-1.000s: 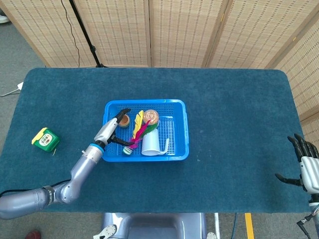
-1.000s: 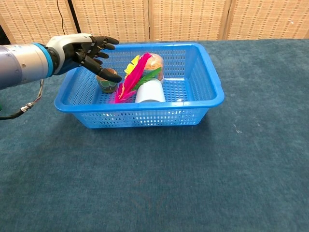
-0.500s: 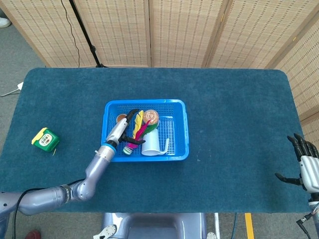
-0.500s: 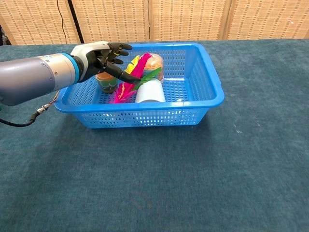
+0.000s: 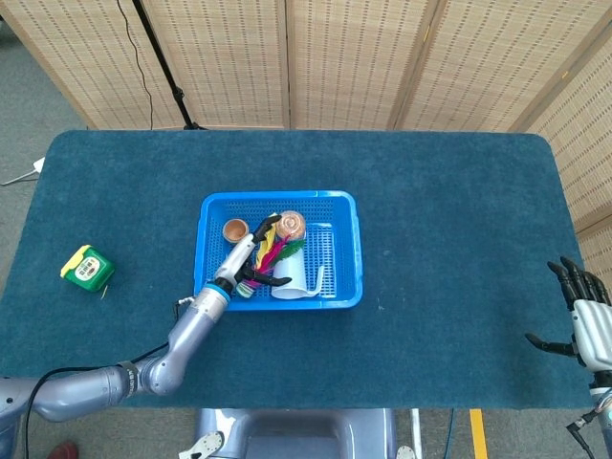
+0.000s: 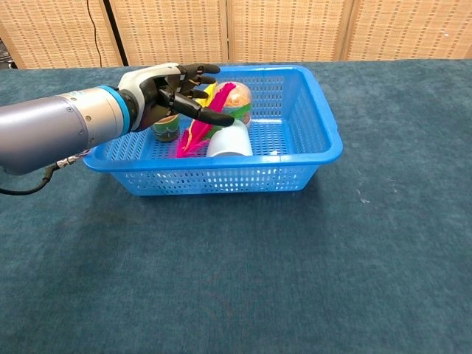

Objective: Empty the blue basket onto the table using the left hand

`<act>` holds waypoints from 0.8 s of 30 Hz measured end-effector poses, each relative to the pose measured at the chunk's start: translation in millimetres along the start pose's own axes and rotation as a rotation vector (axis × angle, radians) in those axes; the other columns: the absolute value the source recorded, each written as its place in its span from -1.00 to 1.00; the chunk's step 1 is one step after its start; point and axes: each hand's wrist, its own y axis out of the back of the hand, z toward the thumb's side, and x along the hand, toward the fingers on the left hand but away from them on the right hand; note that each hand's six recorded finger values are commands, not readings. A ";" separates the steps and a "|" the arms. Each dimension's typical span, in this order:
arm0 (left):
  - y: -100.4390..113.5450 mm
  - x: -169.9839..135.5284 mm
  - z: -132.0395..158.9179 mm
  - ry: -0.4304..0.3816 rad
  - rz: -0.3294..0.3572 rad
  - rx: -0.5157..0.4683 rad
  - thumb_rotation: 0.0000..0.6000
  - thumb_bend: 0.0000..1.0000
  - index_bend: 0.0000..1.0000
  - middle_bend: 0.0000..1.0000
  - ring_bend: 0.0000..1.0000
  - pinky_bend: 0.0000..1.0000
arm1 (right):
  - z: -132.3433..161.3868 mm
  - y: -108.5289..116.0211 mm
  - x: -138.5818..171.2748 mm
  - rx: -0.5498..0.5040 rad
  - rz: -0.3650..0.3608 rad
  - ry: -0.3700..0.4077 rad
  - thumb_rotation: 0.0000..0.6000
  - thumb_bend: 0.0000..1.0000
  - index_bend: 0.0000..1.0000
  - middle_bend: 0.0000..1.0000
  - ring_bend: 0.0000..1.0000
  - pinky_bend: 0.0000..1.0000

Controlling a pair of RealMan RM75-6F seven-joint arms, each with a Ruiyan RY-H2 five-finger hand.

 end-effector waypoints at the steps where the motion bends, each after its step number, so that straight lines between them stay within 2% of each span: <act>1: -0.8 -1.1 0.4 -0.005 -0.004 -0.007 1.00 -0.76 -1.00 -1.00 -1.00 -0.82 | 0.3 -0.3 0.0 0.001 0.001 0.001 1.00 -1.00 -1.00 -1.00 -1.00 -1.00; 14: -3.3 -2.4 -9.2 0.016 -0.010 -0.075 1.00 -0.76 -1.00 -1.00 -1.00 -0.82 | 1.2 -0.1 0.8 -0.001 0.001 0.003 1.00 -1.00 -1.00 -1.00 -1.00 -1.00; 17: -3.5 -2.4 -12.2 0.022 -0.003 -0.080 1.00 -0.66 -1.00 -1.00 -1.00 -0.76 | 1.0 0.7 1.1 -0.004 -0.001 0.002 1.00 -1.00 -1.00 -1.00 -1.00 -1.00; 19: -4.3 -2.3 -13.3 0.024 -0.002 -0.083 1.00 -0.50 -1.00 -1.00 -1.00 -0.61 | 1.0 1.2 1.3 -0.007 -0.002 0.003 1.00 -1.00 -1.00 -1.00 -1.00 -1.00; 21: -4.8 -2.1 -13.7 0.024 0.002 -0.085 1.00 -0.23 -1.00 -1.00 -0.99 -0.42 | 1.2 1.4 1.4 -0.008 -0.001 0.004 1.00 -1.00 -1.00 -1.00 -1.00 -1.00; 24: -4.5 -1.8 -14.6 0.021 0.017 -0.084 1.00 0.18 -1.00 -1.00 -0.85 -0.22 | 1.3 1.3 1.7 -0.010 0.001 0.006 1.00 -1.00 -1.00 -1.00 -1.00 -1.00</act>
